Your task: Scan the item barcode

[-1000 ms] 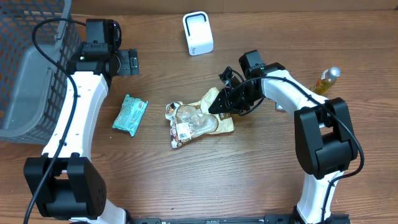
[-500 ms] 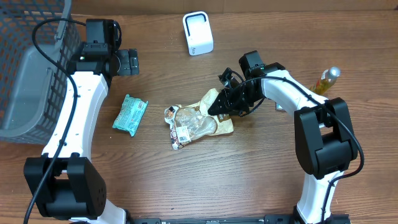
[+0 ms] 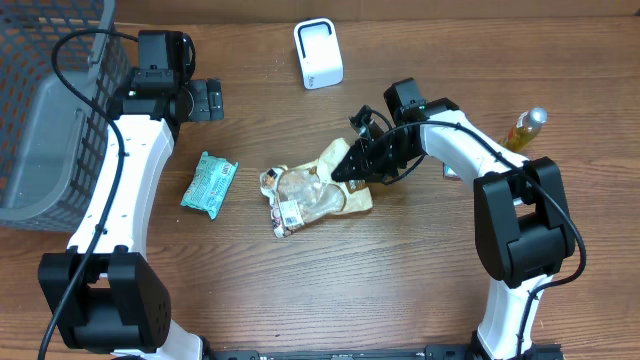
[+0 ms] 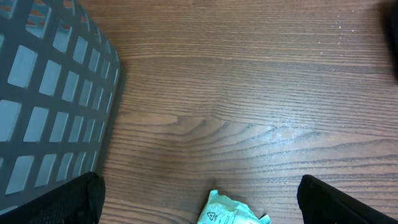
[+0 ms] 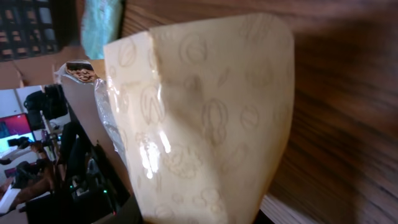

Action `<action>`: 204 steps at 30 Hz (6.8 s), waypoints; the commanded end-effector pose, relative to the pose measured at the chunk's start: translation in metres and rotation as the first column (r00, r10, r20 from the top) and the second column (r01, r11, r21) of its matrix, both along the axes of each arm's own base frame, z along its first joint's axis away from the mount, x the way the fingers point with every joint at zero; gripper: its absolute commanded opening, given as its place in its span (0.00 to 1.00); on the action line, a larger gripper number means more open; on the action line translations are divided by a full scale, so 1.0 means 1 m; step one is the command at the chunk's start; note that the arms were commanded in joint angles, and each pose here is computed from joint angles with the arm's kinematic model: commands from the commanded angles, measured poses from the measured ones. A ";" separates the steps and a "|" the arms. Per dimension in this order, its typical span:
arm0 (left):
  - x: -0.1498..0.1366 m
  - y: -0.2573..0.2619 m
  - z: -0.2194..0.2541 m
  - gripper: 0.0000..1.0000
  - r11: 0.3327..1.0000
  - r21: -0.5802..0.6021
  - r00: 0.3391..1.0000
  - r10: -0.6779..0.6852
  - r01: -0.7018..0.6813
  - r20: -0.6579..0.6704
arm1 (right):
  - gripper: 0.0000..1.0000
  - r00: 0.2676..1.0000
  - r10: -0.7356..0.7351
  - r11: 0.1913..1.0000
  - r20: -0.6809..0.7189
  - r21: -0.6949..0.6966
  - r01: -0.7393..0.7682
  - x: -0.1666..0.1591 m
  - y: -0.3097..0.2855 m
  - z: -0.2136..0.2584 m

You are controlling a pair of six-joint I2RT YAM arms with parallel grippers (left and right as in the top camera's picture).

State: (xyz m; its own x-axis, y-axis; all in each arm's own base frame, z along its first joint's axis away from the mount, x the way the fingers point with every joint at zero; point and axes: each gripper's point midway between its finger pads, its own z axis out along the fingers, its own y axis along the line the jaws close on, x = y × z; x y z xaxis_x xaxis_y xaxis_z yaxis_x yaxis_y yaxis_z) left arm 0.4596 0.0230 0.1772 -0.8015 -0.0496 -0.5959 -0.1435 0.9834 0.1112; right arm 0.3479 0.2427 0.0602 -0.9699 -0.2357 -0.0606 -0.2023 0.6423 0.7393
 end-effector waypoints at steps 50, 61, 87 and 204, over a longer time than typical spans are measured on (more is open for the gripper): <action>0.003 -0.002 0.017 0.99 1.000 0.015 0.999 -0.021 0.020 0.038 | 0.04 0.186 0.026 0.824 0.982 -0.126 0.553 0.263 -0.034 0.182; 0.003 -0.002 0.016 0.99 1.000 0.015 0.999 -0.021 0.020 0.037 | 0.04 0.239 0.099 0.830 0.966 -0.212 0.516 0.251 -0.005 0.154; 0.003 -0.002 0.017 1.00 1.000 0.015 0.999 -0.020 0.020 0.038 | 0.04 0.298 0.153 0.879 0.942 -0.268 0.394 0.217 0.051 0.136; 0.003 -0.003 0.017 1.00 1.000 0.015 0.999 -0.023 0.022 0.038 | 0.73 0.965 -0.169 0.701 0.199 -0.664 0.260 -0.002 -0.034 -0.010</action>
